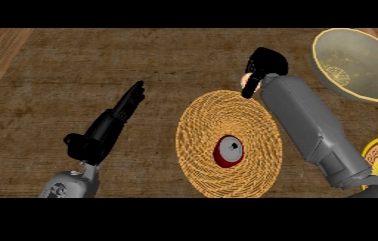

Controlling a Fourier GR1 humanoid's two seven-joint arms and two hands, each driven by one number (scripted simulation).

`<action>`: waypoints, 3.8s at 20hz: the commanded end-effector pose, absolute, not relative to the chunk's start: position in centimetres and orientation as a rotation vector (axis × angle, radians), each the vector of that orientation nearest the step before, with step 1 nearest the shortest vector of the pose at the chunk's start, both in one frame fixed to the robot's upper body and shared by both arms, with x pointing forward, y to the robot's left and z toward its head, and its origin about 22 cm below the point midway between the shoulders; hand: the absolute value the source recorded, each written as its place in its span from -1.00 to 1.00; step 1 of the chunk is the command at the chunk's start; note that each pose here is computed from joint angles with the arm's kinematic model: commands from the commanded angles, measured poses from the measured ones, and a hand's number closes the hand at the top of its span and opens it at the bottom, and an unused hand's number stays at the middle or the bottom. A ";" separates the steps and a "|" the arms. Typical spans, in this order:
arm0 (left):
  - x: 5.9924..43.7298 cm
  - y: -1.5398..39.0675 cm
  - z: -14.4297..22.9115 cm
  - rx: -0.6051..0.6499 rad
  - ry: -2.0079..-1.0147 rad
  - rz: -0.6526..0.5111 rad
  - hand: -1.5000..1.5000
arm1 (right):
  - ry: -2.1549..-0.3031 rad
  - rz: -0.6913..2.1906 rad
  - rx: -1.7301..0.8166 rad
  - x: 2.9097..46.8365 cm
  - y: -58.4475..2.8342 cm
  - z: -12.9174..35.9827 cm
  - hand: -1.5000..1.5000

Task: Pick the cupcake from the placemat and place it in the bowl

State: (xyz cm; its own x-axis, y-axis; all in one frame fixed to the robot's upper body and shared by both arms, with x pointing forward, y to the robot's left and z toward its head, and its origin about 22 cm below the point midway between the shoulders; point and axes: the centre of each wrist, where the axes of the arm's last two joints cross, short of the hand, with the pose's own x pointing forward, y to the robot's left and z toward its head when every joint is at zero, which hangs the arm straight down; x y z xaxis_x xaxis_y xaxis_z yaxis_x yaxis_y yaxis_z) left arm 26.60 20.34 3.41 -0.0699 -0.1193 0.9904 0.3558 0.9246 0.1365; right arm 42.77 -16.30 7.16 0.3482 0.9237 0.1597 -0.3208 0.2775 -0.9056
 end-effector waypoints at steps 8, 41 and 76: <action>26.2 20.8 3.0 -0.176 -1.594 -0.383 0.00 | -1.007 0.684 -1.356 44.5 -16.3 13.6 1.00; 27.0 19.5 4.3 -0.196 -1.602 -0.400 0.00 | -0.850 0.266 -1.202 42.7 -38.8 14.4 -1.00; 27.4 21.7 3.2 -0.153 -1.594 -0.360 0.00 | -1.274 -0.490 -1.231 21.9 -59.1 10.3 -1.00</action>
